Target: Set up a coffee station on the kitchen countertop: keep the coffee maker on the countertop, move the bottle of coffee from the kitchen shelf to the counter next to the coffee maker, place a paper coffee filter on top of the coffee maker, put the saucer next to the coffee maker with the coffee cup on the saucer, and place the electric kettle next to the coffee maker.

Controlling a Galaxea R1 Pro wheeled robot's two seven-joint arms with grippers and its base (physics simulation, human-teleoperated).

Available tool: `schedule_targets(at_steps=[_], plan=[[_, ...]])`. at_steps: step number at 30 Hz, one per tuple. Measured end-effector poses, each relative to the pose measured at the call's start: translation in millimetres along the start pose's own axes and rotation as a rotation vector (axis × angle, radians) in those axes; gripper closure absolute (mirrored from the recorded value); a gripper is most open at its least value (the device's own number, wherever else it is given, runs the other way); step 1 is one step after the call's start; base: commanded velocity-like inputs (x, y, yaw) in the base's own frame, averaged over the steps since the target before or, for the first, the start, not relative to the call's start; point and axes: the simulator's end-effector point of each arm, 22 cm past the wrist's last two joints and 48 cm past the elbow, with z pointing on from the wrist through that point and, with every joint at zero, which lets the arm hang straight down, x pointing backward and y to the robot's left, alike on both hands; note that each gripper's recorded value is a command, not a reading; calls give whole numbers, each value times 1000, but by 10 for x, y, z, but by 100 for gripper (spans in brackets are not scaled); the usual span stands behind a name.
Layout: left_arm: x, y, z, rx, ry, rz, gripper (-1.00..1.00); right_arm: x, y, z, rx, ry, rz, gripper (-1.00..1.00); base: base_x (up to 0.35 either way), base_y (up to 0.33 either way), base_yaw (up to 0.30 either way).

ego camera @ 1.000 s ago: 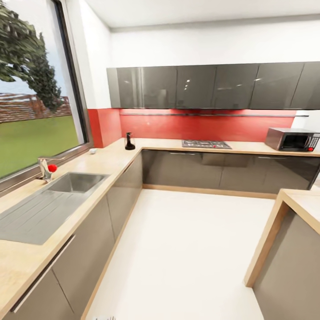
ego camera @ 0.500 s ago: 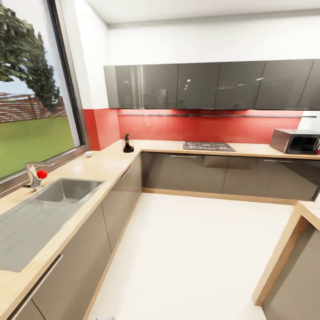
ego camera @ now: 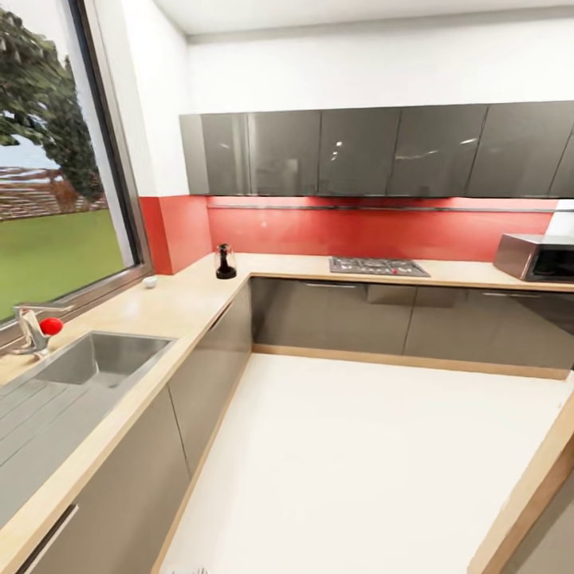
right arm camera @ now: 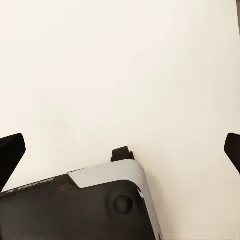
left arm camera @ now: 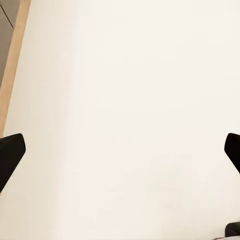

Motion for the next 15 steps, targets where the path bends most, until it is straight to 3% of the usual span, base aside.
schedule_targets(at_steps=[15], plan=[[1,0,0,0,0,0,-100,0,-18,0,5,1,5,-100,338,-83,0]])
